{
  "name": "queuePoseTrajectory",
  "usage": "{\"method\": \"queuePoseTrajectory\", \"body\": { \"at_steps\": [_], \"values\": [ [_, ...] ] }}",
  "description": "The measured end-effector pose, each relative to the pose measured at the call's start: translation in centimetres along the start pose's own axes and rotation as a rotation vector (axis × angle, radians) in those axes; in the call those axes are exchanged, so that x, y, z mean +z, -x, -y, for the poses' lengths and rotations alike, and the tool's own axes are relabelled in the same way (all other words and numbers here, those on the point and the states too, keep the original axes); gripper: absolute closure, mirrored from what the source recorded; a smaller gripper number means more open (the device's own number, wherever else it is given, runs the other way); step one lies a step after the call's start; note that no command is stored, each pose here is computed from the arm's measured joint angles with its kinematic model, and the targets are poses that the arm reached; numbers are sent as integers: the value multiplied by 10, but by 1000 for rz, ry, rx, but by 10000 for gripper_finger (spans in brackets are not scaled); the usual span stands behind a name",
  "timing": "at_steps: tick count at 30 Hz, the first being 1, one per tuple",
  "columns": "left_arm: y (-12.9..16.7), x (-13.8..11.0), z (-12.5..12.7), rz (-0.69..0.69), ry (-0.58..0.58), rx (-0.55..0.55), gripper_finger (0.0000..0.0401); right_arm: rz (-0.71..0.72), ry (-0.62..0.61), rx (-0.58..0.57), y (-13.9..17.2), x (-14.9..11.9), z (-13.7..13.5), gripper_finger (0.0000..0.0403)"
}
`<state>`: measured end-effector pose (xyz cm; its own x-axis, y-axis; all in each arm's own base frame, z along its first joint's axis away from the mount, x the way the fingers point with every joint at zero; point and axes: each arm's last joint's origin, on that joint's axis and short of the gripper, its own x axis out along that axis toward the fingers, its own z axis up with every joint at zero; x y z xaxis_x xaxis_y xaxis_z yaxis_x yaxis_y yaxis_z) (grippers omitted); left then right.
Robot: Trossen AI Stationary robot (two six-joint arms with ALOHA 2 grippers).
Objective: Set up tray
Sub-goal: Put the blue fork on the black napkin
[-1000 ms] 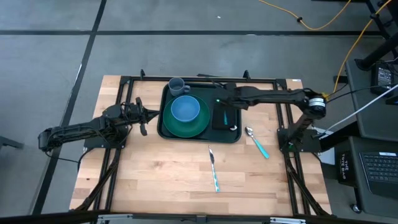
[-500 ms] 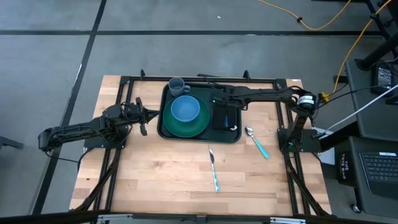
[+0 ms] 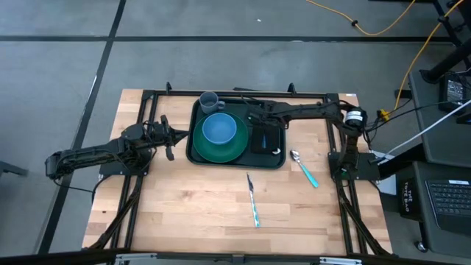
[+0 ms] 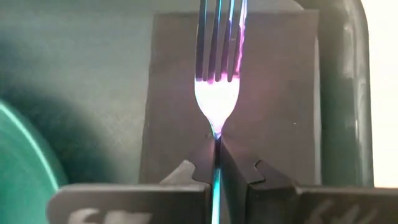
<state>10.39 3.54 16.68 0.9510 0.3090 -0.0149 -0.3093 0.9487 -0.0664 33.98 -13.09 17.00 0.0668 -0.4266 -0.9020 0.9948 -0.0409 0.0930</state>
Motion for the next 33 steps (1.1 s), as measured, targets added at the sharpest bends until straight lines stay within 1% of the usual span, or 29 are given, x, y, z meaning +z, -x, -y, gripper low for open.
{"method": "queuePoseTrajectory", "body": {
  "at_steps": [10,17,33],
  "values": [
    [0,0,0,0,0,-2,397,-52,-2,-26,-17,-2,0,386],
    [0,0,0,0,0,-2,397,-63,5,-61,-18,-1,4,386],
    [0,0,0,0,0,0,397,-60,6,-55,-19,1,4,386]
  ]
}}
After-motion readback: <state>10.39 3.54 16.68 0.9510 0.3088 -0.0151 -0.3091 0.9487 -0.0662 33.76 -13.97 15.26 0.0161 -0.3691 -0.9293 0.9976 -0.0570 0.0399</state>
